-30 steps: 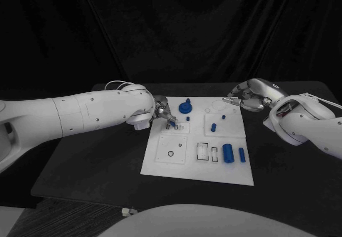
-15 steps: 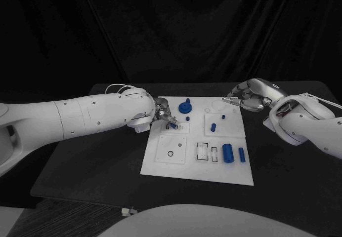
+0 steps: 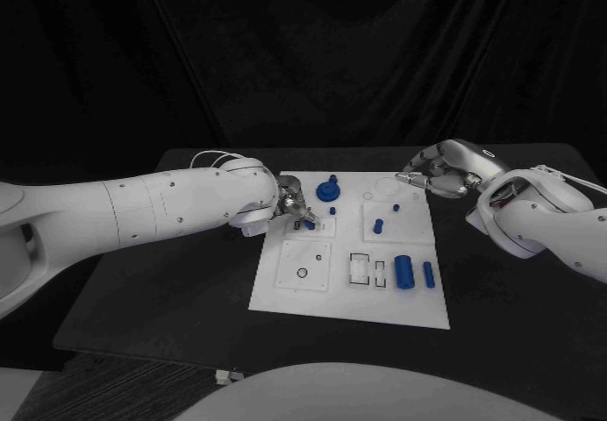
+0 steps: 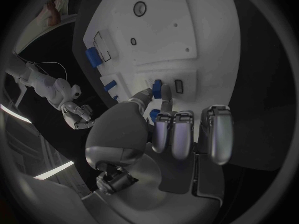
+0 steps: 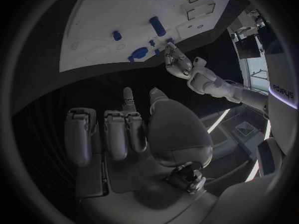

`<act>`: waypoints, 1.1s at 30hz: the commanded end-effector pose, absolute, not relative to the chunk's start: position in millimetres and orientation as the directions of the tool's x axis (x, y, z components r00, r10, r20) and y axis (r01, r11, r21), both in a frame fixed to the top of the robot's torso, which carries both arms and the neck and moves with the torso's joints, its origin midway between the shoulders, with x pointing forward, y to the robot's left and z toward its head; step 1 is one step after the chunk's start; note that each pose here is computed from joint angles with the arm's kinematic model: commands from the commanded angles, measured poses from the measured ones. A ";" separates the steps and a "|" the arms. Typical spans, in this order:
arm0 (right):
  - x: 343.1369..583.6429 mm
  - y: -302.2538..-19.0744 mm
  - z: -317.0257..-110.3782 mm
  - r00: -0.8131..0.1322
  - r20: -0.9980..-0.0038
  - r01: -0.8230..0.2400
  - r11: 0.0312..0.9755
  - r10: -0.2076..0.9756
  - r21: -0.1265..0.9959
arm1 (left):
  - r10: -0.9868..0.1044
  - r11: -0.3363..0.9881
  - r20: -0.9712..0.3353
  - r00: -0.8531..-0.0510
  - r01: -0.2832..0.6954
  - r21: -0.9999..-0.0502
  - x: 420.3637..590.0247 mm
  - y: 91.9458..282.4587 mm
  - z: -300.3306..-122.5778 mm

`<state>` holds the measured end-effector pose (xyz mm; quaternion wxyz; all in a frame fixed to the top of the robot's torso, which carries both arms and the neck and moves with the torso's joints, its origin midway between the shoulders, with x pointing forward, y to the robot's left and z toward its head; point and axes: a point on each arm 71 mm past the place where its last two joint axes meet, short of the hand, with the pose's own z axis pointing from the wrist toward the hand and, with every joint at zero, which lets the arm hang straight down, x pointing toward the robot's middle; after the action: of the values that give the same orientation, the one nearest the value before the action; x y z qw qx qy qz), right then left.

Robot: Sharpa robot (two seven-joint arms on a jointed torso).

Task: Assemble the parts on the task board

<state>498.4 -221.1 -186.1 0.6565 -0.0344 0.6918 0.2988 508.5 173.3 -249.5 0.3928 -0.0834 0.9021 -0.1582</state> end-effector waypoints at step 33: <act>497.1 -223.5 -190.9 -0.132 -0.928 -0.427 0.825 0.349 0.371 | -0.257 0.941 -0.670 -0.696 -0.023 -0.338 508.0 177.0 -253.0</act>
<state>497.1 -222.5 -190.8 0.6539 -0.0323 0.6948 0.2976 509.1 178.2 -251.6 0.3888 -0.0843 0.9048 -0.1516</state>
